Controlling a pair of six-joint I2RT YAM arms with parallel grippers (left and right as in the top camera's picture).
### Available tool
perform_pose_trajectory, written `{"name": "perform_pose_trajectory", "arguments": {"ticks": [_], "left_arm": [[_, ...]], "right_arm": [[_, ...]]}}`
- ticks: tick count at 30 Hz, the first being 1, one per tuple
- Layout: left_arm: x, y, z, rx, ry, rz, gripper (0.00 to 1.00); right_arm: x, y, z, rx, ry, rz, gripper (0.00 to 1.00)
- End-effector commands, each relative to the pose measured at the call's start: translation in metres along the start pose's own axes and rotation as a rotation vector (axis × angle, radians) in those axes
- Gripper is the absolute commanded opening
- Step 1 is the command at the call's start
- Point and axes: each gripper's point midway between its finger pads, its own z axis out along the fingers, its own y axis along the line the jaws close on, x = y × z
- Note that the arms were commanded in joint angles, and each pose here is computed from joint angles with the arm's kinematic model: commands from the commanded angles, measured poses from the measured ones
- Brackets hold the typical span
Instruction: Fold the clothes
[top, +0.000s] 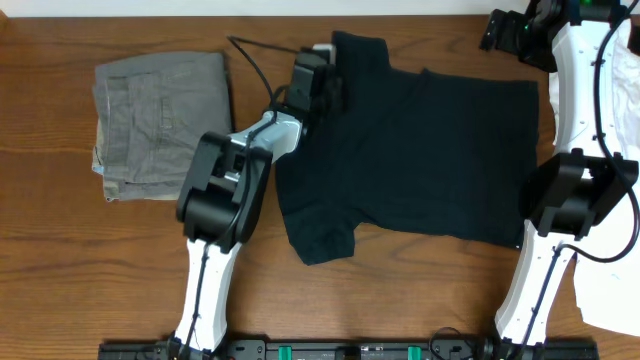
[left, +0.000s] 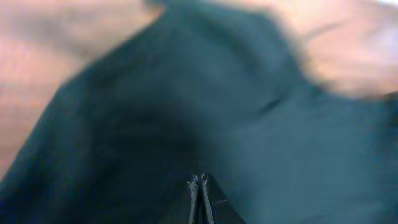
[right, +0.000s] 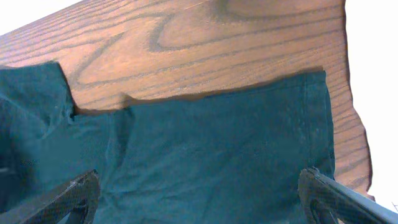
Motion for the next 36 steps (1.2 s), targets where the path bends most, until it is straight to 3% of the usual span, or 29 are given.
{"name": "perform_pose_trajectory", "arguments": {"ticks": [1, 12, 15, 19, 23, 26, 32, 36], "left_arm": [[0.001, 0.040, 0.005, -0.106, 0.003, -0.003, 0.06], [0.022, 0.087, -0.007, -0.200, 0.124, -0.053, 0.06], [0.006, 0.074, -0.014, -0.179, 0.093, -0.025, 0.06], [-0.041, 0.046, -0.043, -0.141, 0.002, -0.005, 0.06], [-0.102, 0.012, -0.110, -0.109, -0.094, -0.005, 0.06], [-0.126, -0.010, -0.178, -0.105, -0.104, -0.007, 0.07], [-0.121, -0.035, -0.307, -0.122, -0.059, -0.013, 0.13], [-0.106, -0.042, -0.364, -0.128, -0.041, -0.015, 0.21]], "right_arm": [[0.001, 0.000, 0.001, -0.002, 0.006, 0.009, 0.99], [0.001, 0.000, 0.001, -0.003, 0.006, 0.008, 0.99], [0.001, 0.000, 0.001, -0.003, 0.006, 0.008, 0.99], [0.001, 0.000, 0.001, -0.003, 0.006, 0.008, 0.99], [0.001, 0.000, 0.001, -0.003, 0.006, 0.008, 0.99], [0.001, 0.000, 0.001, -0.003, 0.006, 0.008, 0.99], [0.002, 0.002, 0.001, -0.012, 0.008, 0.017, 0.99], [0.024, 0.027, -0.002, -0.161, 0.116, 0.048, 0.99]]}}
